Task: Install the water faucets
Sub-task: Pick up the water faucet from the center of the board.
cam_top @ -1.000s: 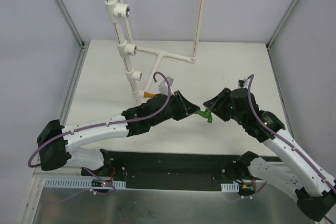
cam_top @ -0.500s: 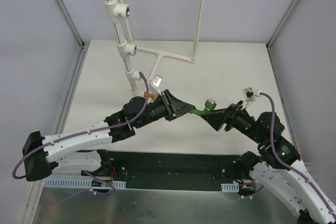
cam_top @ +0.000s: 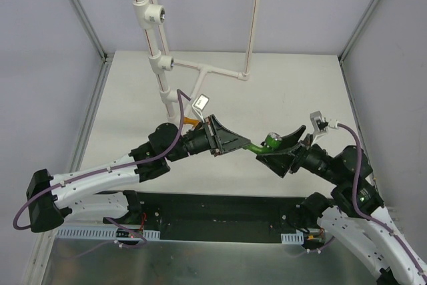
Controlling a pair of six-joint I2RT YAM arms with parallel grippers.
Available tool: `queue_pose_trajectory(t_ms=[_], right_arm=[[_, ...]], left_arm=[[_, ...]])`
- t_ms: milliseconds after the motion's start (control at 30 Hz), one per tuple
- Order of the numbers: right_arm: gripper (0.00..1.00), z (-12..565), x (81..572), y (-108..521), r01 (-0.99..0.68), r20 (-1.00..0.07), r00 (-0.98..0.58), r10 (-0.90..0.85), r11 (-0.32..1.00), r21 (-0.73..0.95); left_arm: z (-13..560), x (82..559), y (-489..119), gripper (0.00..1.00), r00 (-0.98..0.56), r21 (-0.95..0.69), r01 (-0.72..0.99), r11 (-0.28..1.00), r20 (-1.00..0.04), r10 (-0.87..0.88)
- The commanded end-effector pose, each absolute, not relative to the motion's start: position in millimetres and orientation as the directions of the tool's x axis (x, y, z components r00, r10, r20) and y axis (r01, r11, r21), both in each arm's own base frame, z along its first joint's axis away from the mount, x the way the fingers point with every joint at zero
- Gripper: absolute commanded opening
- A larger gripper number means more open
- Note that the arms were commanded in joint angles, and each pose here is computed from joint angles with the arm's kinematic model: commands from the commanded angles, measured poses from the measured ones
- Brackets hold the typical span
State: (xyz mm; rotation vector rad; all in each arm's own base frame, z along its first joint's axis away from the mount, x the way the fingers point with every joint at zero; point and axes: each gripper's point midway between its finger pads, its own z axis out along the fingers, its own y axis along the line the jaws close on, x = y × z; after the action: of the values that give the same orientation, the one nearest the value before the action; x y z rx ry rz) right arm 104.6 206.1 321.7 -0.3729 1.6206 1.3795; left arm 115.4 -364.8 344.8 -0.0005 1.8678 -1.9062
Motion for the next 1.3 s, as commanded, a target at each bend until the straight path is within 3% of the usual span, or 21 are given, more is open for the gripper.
queue_pose_trajectory(t_ms=[0, 333, 1067, 1267], right_arm=[[0.8, 344, 100, 209, -0.776, -0.8, -0.472, 0.369, 0.257, 0.576], [0.76, 345, 99, 213, -0.778, -0.792, -0.488, 0.366, 0.228, 0.585], [0.66, 340, 102, 220, -0.768, -0.779, -0.517, 0.355, 0.211, 0.605], [0.59, 343, 102, 220, -0.77, -0.781, -0.512, 0.358, 0.21, 0.602]], left_arm=[[380, 115, -364, 0.0, -0.872, -0.919, 0.385, -0.092, -0.329, -0.362], [397, 121, -381, 0.0, -0.82, -0.855, 0.504, -0.118, -0.431, -0.376], [413, 130, -394, 0.0, -0.8, -0.825, 0.542, -0.158, -0.449, -0.399], [411, 131, -398, 0.0, -0.803, -0.826, 0.541, -0.16, -0.451, -0.39]])
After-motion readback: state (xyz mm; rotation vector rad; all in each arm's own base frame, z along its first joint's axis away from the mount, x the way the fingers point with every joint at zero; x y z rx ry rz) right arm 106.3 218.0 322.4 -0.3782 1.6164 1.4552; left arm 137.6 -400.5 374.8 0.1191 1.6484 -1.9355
